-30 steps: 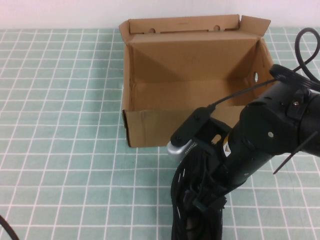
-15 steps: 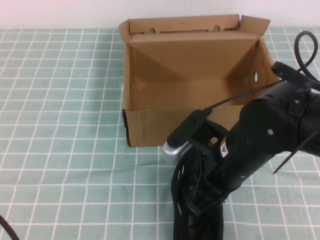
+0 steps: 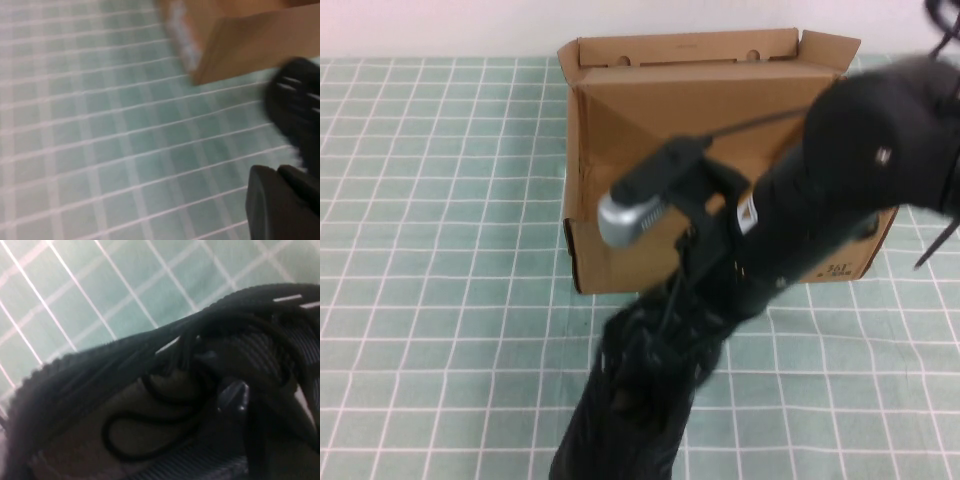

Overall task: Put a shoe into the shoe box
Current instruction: Pick up the shoe from the table, then hand over the shoe

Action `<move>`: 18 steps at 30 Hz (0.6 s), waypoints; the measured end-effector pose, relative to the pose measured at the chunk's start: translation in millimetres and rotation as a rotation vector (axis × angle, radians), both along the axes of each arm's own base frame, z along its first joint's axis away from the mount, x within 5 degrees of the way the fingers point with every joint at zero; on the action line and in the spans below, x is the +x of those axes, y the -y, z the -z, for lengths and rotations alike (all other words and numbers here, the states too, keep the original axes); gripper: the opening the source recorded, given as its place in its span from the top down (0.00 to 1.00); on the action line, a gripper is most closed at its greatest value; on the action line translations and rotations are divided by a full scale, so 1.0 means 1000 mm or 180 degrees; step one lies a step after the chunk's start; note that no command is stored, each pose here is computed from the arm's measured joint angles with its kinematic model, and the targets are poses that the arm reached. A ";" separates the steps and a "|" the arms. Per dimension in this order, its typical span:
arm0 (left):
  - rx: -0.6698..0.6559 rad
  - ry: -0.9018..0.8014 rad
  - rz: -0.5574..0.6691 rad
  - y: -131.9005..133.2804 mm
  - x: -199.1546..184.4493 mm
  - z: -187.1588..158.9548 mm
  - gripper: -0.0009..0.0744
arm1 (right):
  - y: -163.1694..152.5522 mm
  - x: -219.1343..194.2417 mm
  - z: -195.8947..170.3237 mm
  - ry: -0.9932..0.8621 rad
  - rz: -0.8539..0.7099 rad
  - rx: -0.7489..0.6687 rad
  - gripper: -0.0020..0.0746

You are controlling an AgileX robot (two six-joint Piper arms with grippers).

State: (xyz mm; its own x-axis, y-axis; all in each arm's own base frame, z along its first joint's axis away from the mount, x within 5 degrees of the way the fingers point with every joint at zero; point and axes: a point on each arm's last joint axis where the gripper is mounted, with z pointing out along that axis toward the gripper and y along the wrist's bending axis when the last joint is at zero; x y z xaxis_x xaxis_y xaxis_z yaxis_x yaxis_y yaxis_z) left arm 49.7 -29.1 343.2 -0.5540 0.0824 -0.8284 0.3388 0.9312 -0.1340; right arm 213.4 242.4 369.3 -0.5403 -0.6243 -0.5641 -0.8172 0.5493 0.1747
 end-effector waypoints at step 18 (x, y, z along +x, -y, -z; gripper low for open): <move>-0.0515 0.1126 0.1388 0.034 -0.010 -0.032 0.99 | 0.003 -0.004 -0.099 0.0675 -0.0003 0.0710 0.98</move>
State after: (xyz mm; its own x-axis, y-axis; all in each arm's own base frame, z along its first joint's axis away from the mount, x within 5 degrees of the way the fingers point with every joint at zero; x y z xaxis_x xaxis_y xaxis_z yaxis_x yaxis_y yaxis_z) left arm 39.7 -63.5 374.8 -0.1848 0.0977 -0.9779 0.7364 0.6727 -0.0720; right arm 209.5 239.6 467.8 -0.3952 -0.4728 -0.7876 -0.8489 0.5157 0.1163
